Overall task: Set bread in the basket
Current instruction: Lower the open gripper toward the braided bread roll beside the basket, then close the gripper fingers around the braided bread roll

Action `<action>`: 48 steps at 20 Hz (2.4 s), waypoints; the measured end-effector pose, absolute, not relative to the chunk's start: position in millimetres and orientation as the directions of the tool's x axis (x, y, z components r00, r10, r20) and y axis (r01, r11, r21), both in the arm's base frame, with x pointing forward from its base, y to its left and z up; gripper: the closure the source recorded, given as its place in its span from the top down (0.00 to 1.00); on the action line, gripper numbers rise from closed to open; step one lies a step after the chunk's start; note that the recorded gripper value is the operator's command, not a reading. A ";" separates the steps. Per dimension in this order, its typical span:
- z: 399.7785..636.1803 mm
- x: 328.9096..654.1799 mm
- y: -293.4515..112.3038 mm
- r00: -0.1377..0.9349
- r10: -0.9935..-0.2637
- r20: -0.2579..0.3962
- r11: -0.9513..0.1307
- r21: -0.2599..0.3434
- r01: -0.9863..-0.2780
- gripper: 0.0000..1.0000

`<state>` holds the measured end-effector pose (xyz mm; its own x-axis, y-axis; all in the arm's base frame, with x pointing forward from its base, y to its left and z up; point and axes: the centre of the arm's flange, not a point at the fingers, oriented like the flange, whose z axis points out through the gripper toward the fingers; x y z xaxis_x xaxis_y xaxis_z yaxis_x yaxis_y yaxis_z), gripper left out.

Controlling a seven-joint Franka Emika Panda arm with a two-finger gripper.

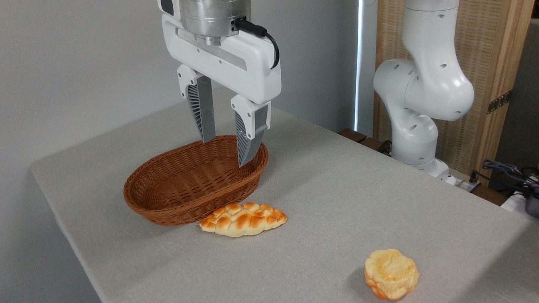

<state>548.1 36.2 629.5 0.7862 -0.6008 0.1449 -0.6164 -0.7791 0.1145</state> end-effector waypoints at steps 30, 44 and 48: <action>498.3 530.9 37.0 0.023 -0.994 0.104 -0.005 0.171 -0.985 1.00; 432.2 518.7 -18.4 -0.163 -0.987 0.015 0.163 0.192 -0.968 1.00; 427.9 519.3 -20.9 -0.168 -0.986 0.015 0.168 0.190 -0.967 1.00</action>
